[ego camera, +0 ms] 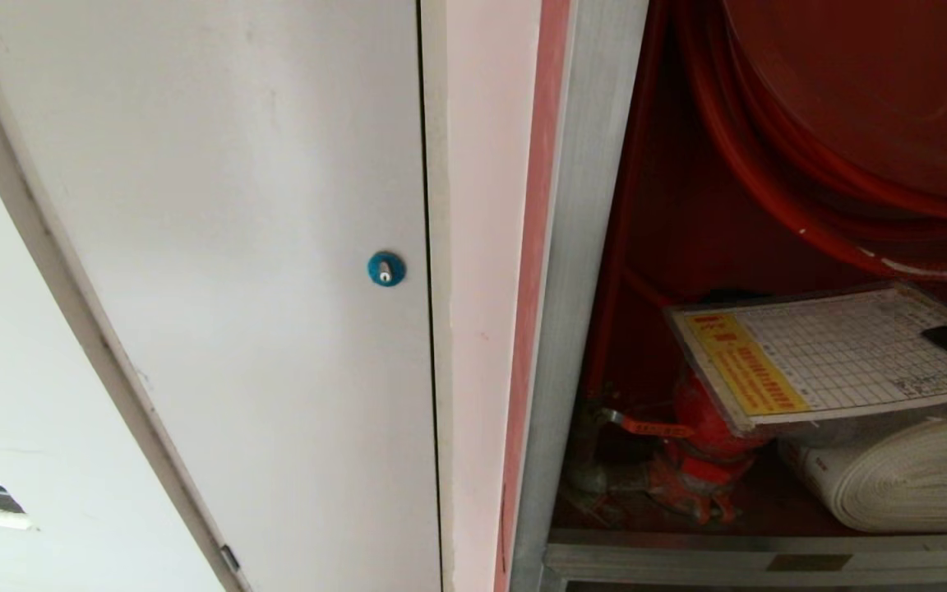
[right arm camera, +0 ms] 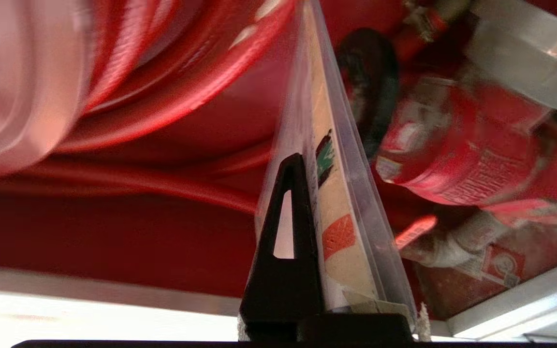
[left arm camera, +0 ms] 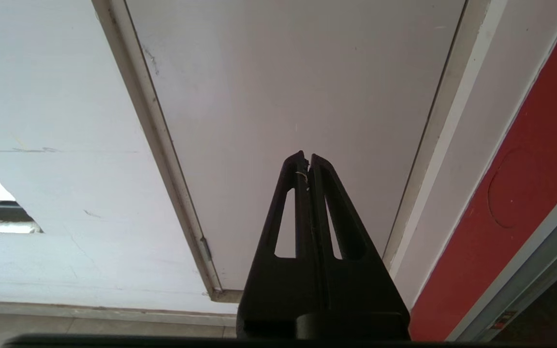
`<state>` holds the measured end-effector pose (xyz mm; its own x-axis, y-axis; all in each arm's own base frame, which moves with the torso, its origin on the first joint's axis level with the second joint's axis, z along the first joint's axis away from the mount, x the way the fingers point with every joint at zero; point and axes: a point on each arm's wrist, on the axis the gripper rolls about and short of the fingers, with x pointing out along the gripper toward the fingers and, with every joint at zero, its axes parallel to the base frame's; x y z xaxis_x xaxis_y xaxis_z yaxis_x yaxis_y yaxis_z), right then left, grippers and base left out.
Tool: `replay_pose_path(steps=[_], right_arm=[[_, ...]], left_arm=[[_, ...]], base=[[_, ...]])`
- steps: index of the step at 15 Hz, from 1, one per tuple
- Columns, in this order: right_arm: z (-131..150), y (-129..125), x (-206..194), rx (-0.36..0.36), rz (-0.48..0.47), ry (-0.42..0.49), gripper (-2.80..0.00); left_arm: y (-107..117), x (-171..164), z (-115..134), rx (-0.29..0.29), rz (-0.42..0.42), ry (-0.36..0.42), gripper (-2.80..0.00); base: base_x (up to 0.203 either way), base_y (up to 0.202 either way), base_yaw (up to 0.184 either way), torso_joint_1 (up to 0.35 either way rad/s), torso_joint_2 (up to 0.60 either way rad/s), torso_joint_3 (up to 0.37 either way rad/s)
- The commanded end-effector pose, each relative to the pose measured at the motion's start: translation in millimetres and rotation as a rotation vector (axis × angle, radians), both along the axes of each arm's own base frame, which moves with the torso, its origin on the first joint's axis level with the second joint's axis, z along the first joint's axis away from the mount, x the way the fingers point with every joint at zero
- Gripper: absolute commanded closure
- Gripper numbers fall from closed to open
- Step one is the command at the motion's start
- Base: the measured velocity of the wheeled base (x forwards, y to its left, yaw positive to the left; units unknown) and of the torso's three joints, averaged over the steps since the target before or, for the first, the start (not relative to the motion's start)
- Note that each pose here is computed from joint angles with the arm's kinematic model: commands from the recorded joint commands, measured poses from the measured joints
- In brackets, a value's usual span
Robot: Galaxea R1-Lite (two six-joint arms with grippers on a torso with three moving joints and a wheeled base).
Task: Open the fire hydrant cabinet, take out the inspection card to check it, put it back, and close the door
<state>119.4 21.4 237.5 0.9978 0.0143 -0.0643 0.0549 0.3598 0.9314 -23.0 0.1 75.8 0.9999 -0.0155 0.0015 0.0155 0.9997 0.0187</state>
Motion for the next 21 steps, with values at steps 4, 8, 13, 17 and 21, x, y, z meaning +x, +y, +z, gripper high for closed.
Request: replay_pose_path(steps=[4, 8, 13, 17, 21], right_arm=[[-11.0, -1.1, 30.3, 0.068, -0.033, 0.087, 0.0], [-9.2, -14.4, 57.1, 0.114, -0.008, 0.075, 0.0], [-17.0, -21.5, 83.8, 0.129, 0.052, 0.091, 0.0], [-23.2, -25.4, 99.9, 0.127, 0.079, 0.071, 0.0], [-25.3, -37.5, 101.9, 0.134, 0.064, 0.07, 0.0]], left_arm=[[0.0, 0.1, 0.1, 0.001, 0.0, 0.001, 0.0], [0.0, 0.0, 0.1, 0.001, 0.0, 0.003, 0.0], [0.0, 0.0, 0.1, 0.001, 0.0, 0.003, 0.0], [0.0, 0.0, 0.1, 0.001, 0.0, 0.003, 0.0], [0.0, 0.0, 0.1, 0.001, 0.0, 0.003, 0.0]], base=[[0.0, 0.0, 0.0, 0.0, 0.0, 0.0], [0.0, 0.0, 0.0, 0.0, 0.0, 0.0], [0.0, 0.0, 0.0, 0.0, 0.0, 0.0], [0.0, 0.0, 0.0, 0.0, 0.0, 0.0], [0.0, 0.0, 0.0, 0.0, 0.0, 0.0]])
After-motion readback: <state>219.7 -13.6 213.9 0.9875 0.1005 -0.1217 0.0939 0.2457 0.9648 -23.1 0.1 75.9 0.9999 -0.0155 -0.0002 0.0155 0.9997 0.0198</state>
